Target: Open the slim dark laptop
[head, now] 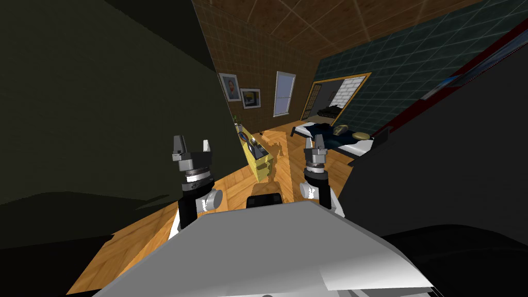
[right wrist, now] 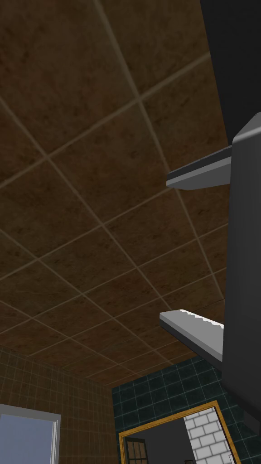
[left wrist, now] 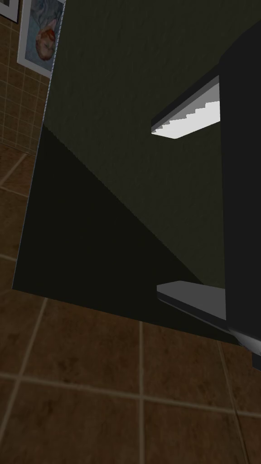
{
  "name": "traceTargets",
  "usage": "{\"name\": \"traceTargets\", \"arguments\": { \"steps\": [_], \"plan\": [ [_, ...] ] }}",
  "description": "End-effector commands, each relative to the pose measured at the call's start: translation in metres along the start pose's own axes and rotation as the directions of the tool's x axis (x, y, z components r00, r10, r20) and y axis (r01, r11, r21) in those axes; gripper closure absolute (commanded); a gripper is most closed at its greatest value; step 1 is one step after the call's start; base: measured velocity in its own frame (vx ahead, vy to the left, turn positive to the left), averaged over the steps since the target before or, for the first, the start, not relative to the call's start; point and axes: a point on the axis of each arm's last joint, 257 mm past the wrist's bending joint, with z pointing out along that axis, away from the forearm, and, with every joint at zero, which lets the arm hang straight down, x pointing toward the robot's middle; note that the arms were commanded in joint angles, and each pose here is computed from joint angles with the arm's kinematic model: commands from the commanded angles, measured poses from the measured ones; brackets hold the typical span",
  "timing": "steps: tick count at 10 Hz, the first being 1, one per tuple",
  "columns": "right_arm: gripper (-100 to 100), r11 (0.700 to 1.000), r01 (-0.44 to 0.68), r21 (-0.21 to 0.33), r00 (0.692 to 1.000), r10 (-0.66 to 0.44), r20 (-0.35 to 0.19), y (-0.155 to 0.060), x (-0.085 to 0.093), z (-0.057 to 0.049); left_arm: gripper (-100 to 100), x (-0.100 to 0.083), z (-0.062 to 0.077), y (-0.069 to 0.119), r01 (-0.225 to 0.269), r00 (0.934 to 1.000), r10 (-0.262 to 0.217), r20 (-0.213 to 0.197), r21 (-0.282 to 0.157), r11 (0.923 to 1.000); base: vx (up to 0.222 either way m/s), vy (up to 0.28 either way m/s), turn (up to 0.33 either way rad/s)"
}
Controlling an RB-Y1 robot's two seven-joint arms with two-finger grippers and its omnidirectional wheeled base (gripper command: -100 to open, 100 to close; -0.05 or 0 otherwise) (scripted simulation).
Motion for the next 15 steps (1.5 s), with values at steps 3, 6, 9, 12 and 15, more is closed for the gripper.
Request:
{"name": "traceTargets", "arguments": {
  "steps": [3,6,9,12,15],
  "plan": [
    [0,1.000,0.000,0.000,1.000,0.000,0.000,0.000,0.000,0.000,0,0.000,0.000,0.000,0.000,1.0000,0.000,0.000,0.000,1.0000,0.000,0.000,0.000],
    [0,1.000,0.000,0.000,1.000,0.000,0.000,0.000,0.000,0.000,0,0.000,0.000,0.000,0.000,1.0000,0.000,0.000,0.000,1.0000,0.000,0.000,0.000],
    [0,1.000,0.000,0.000,1.000,0.000,0.000,0.000,0.000,0.000,0,0.000,0.000,0.000,0.000,1.0000,0.000,0.000,0.000,1.0000,0.000,0.000,0.000],
    [0,1.000,0.000,0.000,1.000,0.000,0.000,0.000,0.000,0.000,-100,0.002,-0.004,0.024,-0.062,0.9970,0.058,-0.052,-0.079,0.9950,0.058,-0.059,-0.006],
    [0,1.000,0.000,0.000,1.000,0.000,0.000,0.000,0.000,0.000,-100,-0.004,-0.010,0.054,-0.130,0.9899,0.118,-0.079,-0.169,0.9770,0.103,-0.095,-0.008]
  ]
}}
